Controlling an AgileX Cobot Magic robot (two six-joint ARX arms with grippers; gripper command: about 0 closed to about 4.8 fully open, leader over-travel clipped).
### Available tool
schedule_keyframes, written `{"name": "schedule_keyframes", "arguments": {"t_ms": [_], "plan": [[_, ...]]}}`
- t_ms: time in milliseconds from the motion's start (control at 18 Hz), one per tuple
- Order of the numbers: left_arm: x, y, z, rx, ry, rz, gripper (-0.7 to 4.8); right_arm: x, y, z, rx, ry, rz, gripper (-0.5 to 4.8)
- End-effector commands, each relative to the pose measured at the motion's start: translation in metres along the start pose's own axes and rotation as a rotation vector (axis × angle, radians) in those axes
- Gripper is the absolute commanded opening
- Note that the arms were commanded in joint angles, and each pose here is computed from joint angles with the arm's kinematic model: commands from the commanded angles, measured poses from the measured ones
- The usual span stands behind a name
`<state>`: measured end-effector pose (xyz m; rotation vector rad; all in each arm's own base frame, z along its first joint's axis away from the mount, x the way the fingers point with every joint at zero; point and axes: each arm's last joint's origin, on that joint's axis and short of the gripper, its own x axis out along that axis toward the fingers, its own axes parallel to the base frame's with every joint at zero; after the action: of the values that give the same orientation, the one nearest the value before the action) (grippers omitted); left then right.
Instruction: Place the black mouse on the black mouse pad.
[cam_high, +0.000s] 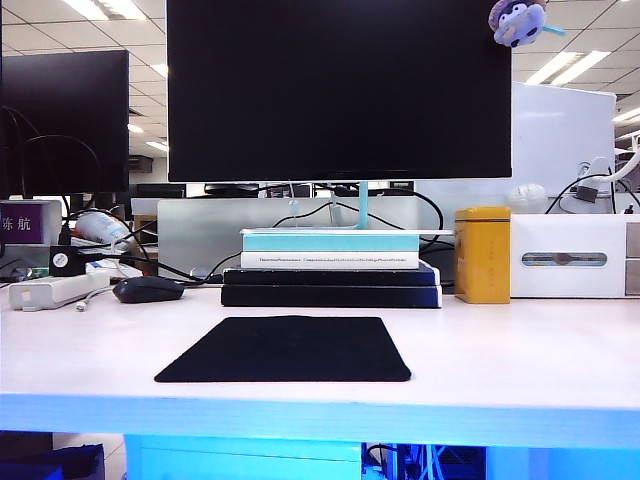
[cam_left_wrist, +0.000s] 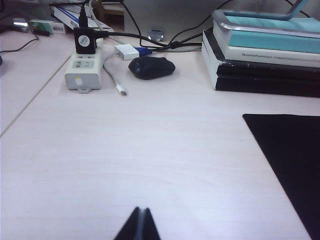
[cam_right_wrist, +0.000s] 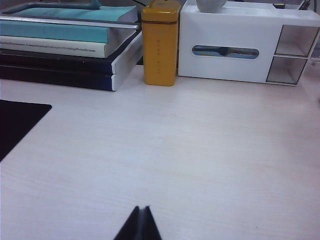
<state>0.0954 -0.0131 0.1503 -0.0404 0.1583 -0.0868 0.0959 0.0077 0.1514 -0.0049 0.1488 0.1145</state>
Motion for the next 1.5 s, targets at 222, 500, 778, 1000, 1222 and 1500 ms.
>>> {"name": "schedule_keyframes", "arguments": {"t_ms": [222,500,778,1000,1222,1500], "plan": [[0.000,0.000,-0.002,-0.002,0.013,0.002,-0.05,0.001,0.000,-0.002,0.004,-0.003,-0.001,-0.06],[0.000,0.000,-0.002,-0.002,0.013,0.002,-0.05,0.001,0.000,-0.002,0.004,-0.003,-0.001,-0.06],[0.000,0.000,-0.002,-0.002,0.012,0.002,-0.05,0.001,0.000,-0.002,0.004,-0.003,-0.001,-0.06],[0.000,0.000,-0.002,-0.002,0.013,0.002,-0.05,0.001,0.000,-0.002,0.004,-0.003,0.006,-0.06],[0.000,-0.003,-0.001,-0.003,0.015,-0.096,-0.06,-0.001,0.007,0.005,0.082,-0.034,0.258,-0.06],[-0.003,-0.004,0.007,-0.003,-0.006,-0.133,-0.06,-0.011,0.009,0.030,0.088,-0.088,0.292,-0.06]]}}
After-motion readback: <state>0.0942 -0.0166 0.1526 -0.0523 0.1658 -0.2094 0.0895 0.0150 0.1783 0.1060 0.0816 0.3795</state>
